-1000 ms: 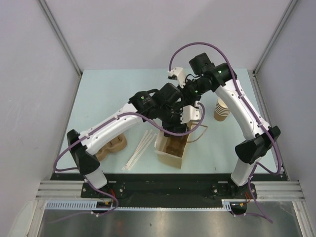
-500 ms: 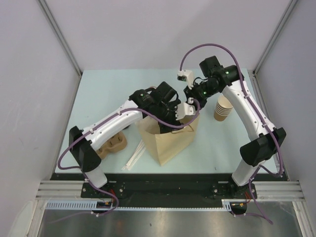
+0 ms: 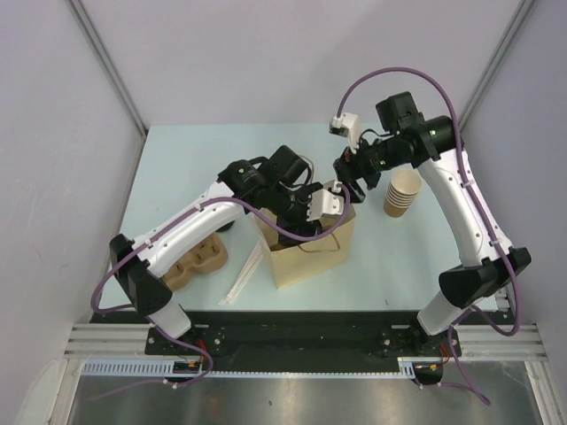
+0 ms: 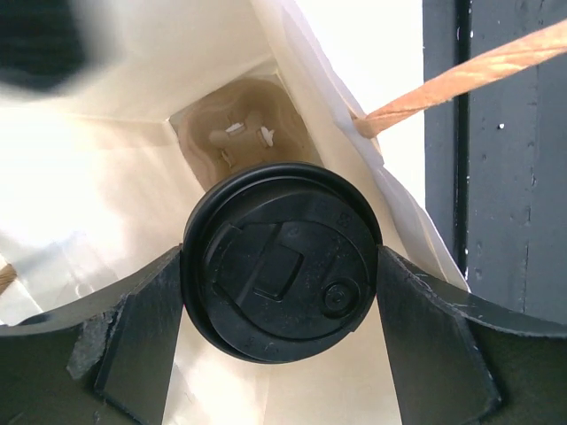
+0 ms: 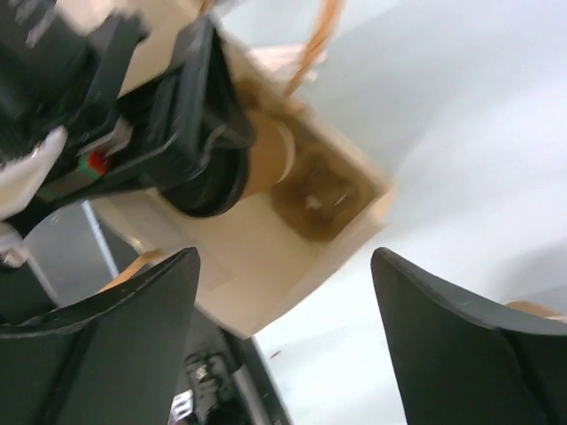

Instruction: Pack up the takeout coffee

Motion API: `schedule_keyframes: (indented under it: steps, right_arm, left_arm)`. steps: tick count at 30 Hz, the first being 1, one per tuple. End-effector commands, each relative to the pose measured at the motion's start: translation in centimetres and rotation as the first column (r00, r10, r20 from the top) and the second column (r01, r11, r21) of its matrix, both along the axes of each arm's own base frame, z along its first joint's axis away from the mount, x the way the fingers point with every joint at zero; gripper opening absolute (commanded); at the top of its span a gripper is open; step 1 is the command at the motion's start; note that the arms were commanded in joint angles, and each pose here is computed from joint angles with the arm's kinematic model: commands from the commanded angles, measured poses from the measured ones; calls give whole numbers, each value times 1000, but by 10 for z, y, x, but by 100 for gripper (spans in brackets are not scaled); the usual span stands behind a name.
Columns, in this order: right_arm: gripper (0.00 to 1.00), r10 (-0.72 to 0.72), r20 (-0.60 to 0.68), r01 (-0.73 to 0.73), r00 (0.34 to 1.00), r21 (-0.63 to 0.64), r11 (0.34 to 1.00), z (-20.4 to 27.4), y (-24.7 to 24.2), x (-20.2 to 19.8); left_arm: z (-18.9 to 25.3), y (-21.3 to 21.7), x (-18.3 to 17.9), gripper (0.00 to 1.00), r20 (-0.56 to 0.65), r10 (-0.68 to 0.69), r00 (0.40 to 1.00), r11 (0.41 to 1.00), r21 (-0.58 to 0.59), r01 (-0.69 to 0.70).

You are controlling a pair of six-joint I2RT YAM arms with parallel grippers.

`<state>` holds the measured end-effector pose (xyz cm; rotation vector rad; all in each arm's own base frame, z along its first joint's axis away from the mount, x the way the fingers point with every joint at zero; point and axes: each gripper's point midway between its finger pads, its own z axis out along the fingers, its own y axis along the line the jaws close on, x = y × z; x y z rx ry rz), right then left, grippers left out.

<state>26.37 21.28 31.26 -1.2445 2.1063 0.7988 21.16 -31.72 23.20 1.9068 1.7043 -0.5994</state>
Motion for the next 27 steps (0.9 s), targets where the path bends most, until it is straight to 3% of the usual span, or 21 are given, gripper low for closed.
schedule_keyframes:
  steps: [1,5,12,21,22,24,27]
  right_arm:
    - [86,0,-46,-3,999,-55,998,-3,-13,10]
    - [88,130,90,-124,987,-68,990,1,-5,29]
    - [85,313,149,-305,938,-73,950,-10,19,27]
    - [30,350,80,-345,933,-77,936,-34,25,21]
    - [18,346,71,-341,935,-78,937,-34,22,20]
    - [2,337,67,-332,939,-73,940,-31,20,18]
    - [0,295,61,-291,954,-61,955,-23,12,13]
  left_arm:
    - [13,3,-8,16,10,-40,999,999,-35,40]
    - [14,2,-10,16,6,-45,999,998,-40,46]
    - [14,3,-9,16,11,-42,999,998,-38,42]
    - [16,12,-13,15,25,-27,999,999,-41,28]
    - [17,13,-12,15,33,-18,999,999,-45,20]
    - [19,14,-9,15,32,-6,999,999,-53,8]
    - [23,14,-5,14,34,10,999,998,-64,-7]
